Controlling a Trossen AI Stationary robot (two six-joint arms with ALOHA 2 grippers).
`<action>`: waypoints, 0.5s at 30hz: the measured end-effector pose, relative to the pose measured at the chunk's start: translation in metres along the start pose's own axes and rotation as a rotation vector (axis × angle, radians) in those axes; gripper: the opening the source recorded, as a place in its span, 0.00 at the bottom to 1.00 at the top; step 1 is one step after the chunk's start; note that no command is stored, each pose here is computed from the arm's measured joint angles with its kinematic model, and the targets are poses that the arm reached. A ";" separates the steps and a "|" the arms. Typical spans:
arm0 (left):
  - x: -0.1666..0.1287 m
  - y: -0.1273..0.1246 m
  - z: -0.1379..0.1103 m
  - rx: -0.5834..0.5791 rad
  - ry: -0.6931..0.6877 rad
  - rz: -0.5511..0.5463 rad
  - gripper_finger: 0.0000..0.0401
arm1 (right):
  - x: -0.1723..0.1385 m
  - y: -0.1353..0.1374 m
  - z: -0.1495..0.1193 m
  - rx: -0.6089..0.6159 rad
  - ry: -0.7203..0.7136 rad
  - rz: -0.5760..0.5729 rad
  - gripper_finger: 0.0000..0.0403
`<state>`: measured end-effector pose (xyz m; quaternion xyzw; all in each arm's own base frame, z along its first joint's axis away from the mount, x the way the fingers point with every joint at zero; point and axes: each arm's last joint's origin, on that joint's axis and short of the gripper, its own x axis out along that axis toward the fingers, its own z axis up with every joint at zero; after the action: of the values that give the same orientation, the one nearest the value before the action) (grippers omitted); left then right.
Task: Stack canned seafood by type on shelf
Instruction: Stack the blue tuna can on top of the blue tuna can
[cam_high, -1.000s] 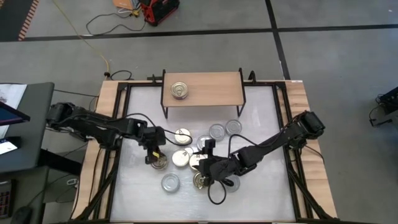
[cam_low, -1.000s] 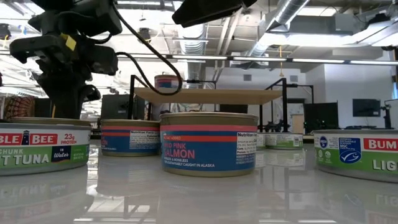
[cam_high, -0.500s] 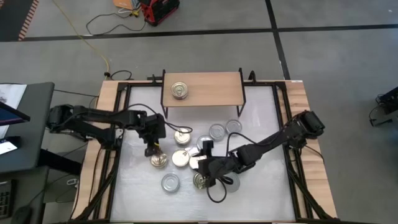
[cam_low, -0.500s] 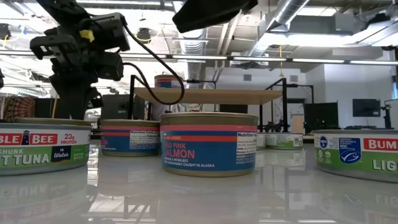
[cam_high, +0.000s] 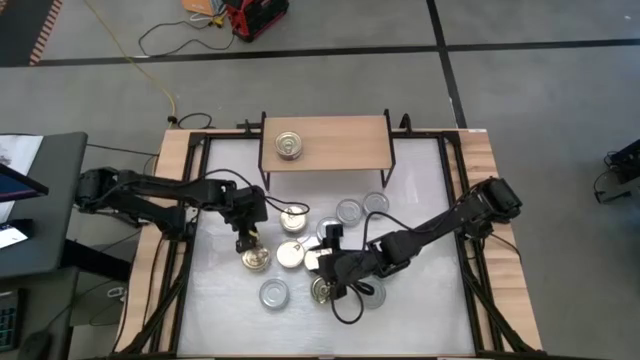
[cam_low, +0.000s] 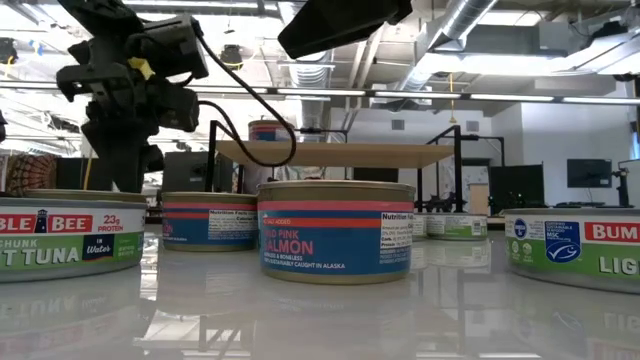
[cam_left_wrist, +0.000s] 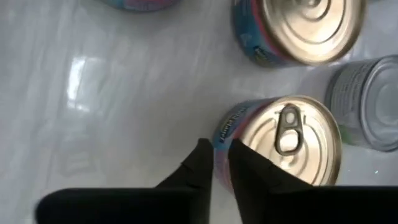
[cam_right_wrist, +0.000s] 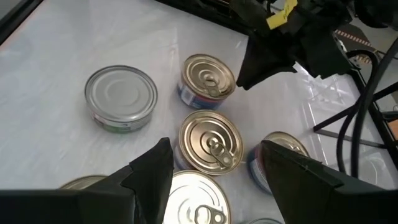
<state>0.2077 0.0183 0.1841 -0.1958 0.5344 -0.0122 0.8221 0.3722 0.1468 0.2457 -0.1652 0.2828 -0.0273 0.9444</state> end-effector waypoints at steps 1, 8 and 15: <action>-0.001 0.000 0.000 -0.001 -0.002 -0.003 0.18 | 0.000 0.000 0.000 0.001 0.000 0.000 0.68; -0.007 -0.007 -0.002 0.021 -0.011 -0.065 0.32 | 0.000 0.000 0.000 0.010 -0.001 0.000 0.68; 0.012 -0.015 -0.005 0.095 0.054 0.035 0.33 | 0.000 0.000 0.001 0.011 -0.006 -0.001 0.68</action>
<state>0.2118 -0.0001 0.1771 -0.1468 0.5584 -0.0285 0.8160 0.3726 0.1470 0.2462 -0.1601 0.2798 -0.0288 0.9462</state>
